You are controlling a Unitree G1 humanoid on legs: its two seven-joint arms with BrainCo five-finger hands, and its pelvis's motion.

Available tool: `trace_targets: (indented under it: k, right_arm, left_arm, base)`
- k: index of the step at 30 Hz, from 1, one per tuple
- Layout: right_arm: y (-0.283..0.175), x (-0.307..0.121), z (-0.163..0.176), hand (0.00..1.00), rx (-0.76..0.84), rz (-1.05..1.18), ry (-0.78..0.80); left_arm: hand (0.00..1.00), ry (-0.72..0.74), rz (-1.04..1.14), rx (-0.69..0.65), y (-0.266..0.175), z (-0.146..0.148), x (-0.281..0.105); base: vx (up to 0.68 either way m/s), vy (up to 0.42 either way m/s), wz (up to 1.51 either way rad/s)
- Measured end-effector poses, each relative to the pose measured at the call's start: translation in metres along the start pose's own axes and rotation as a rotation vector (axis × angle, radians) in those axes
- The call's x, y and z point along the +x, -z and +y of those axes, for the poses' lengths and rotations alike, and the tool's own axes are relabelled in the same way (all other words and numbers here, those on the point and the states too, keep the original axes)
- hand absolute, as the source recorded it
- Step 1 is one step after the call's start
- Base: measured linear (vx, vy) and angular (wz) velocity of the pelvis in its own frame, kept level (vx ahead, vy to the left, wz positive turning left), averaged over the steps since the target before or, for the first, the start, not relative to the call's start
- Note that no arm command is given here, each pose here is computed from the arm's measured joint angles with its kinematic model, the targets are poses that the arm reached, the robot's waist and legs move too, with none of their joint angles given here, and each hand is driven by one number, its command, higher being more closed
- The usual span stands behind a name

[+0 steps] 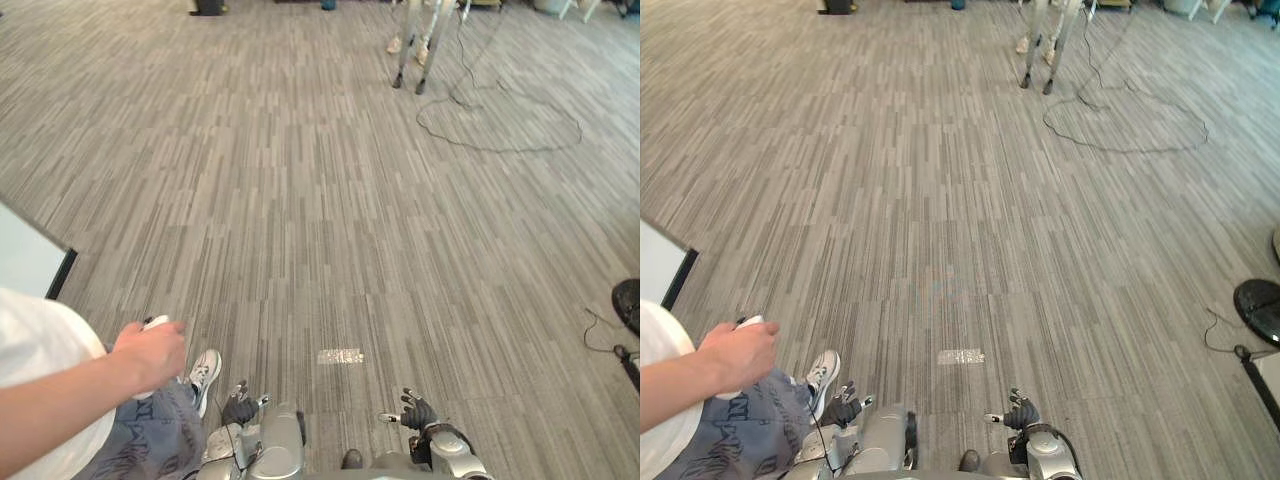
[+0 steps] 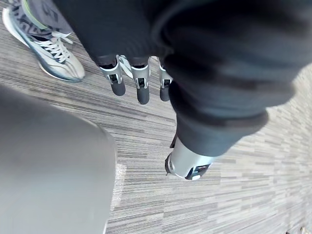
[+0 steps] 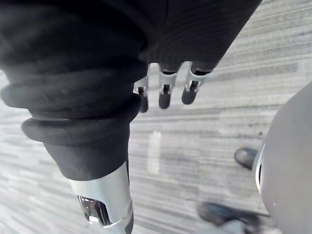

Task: Organize washtable

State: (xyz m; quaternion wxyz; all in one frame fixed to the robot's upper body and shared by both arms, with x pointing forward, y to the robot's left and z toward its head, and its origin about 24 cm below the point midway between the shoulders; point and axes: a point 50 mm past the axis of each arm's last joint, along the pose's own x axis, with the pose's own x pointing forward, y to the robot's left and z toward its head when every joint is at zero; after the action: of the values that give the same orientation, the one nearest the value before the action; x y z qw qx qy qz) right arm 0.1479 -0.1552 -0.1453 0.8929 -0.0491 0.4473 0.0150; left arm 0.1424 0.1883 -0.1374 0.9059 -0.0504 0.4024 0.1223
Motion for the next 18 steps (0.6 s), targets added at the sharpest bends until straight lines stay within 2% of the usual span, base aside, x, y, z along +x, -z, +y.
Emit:
trace_targets:
  k: [2, 6, 10, 18]
  right_arm:
    - [0.005, -0.001, -0.004, 0.00, -0.021, 0.020, 0.006]
    - [0.007, -0.002, 0.008, 0.00, -0.011, 0.017, -0.022]
    - [0.004, -0.002, 0.007, 0.00, -0.040, 0.001, -0.025]
    - [0.000, 0.000, 0.017, 0.00, -0.088, -0.009, -0.051]
  left_arm:
    - [0.00, 0.007, 0.019, -0.004, 0.006, -0.003, -0.002]
    - [0.00, -0.012, 0.031, -0.011, 0.008, 0.006, -0.002]
    - [0.00, -0.030, 0.063, -0.016, 0.012, 0.015, -0.001]
    - [0.00, -0.040, 0.087, -0.014, 0.018, 0.015, -0.003]
  base:
    - [0.41, 0.240, -0.54]
    - [0.50, 0.251, -0.23]
    - [0.43, 0.159, 0.32]
    - [0.29, -0.001, 0.37]
